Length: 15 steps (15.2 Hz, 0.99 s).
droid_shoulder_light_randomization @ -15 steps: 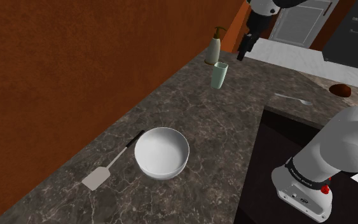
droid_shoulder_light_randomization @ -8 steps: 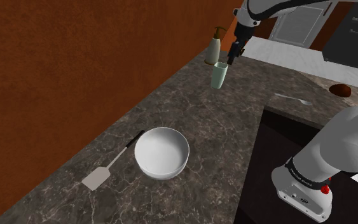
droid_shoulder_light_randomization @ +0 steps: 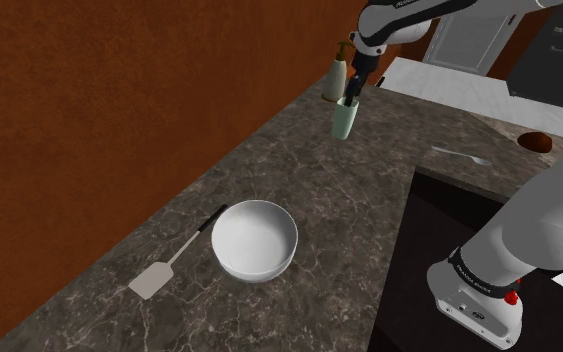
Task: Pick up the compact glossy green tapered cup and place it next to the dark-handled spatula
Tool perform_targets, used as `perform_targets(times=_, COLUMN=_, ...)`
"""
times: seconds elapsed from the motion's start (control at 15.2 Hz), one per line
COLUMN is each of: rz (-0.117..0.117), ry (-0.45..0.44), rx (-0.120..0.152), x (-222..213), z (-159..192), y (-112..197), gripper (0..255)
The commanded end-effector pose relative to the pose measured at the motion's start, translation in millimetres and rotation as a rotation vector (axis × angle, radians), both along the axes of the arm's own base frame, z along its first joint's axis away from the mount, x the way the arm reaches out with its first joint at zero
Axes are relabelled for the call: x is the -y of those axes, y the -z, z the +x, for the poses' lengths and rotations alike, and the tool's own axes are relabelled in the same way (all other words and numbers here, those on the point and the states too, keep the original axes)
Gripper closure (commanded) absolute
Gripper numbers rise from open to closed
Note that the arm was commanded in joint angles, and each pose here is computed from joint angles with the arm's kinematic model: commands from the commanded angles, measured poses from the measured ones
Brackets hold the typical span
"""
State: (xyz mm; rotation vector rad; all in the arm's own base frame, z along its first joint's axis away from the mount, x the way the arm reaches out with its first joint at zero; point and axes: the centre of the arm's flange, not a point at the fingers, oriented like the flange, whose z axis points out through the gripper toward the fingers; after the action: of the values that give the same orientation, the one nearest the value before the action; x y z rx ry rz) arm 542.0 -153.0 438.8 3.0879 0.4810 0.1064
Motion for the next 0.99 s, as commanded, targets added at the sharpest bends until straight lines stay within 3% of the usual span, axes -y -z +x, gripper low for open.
perform_targets(times=0.0, rz=0.007, ry=-0.019, rx=-0.005, x=12, z=21, y=16, gripper=0)
perform_targets(times=0.53, rz=0.008, ry=-0.021, rx=-0.005, x=12, z=25, y=57, gripper=0)
perform_targets(times=0.92, rz=0.008, ry=-0.021, rx=-0.005, x=12, z=25, y=57, gripper=0)
